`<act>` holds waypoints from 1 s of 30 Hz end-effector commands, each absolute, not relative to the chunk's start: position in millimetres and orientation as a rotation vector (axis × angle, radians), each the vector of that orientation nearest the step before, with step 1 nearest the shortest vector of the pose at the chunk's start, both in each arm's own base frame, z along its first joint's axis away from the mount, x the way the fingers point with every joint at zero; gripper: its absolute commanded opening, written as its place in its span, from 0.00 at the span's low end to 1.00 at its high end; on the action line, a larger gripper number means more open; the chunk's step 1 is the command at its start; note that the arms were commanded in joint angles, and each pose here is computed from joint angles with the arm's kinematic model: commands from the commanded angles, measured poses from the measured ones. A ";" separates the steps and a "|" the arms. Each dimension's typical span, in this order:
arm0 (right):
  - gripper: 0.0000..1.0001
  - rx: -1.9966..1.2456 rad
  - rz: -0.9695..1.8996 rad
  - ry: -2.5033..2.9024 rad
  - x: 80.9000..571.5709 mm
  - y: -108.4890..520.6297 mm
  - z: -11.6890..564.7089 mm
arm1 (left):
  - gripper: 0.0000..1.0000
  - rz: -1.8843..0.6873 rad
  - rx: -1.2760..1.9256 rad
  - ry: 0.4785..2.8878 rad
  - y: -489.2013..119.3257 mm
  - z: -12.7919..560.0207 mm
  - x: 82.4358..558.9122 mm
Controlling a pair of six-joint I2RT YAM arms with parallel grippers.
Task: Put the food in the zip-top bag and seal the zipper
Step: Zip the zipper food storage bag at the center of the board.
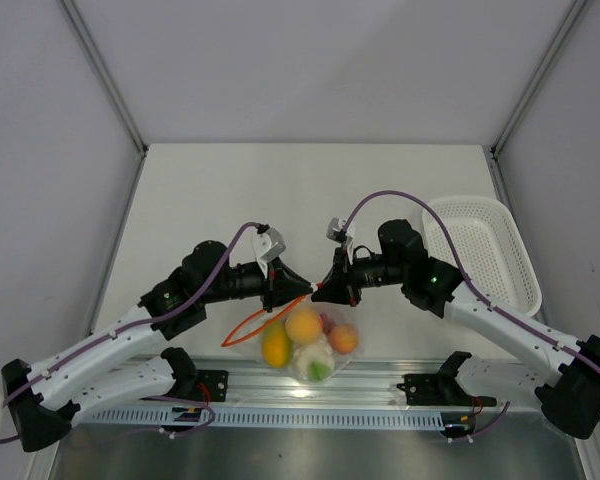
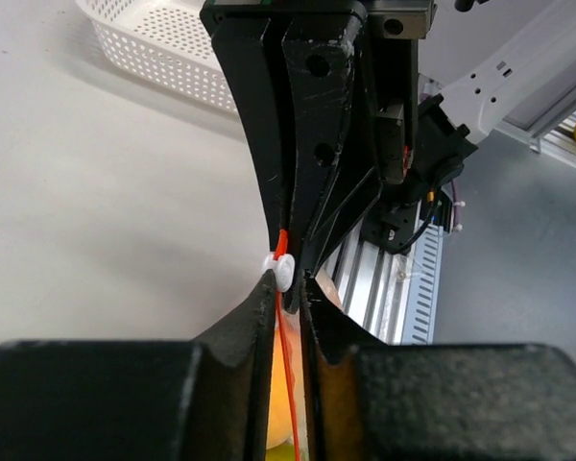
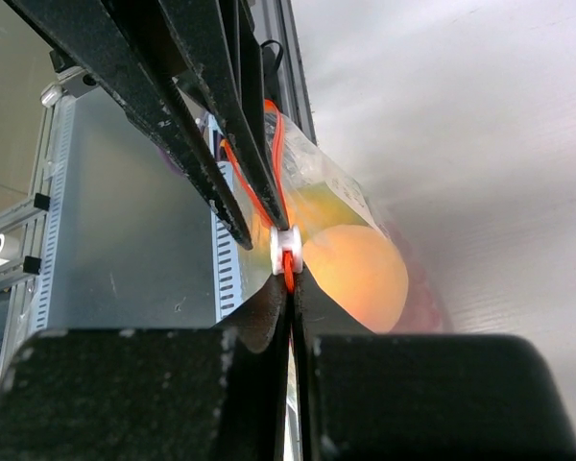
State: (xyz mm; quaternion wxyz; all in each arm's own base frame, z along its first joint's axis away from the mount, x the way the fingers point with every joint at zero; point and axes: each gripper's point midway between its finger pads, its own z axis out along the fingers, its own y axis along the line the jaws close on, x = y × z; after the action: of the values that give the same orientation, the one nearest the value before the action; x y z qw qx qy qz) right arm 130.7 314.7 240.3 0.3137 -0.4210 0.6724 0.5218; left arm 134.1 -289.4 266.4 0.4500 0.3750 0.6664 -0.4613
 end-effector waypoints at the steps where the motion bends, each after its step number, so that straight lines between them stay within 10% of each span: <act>1: 0.00 -1.115 1.380 1.682 135.7 320.3 261.6 | 0.18 -1.200 0.969 1.565 -296.0 277.9 127.1; 30: 0.00 -1.114 1.382 1.670 133.5 318.9 267.1 | 0.41 -1.238 0.947 1.611 -310.2 265.1 136.3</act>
State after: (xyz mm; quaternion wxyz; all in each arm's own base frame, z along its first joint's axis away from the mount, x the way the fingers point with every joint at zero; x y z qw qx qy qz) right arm 132.4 309.0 228.9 0.2958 -0.4099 0.6954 0.5108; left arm 141.6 -303.6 253.1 0.4307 0.3774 0.6680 -0.4753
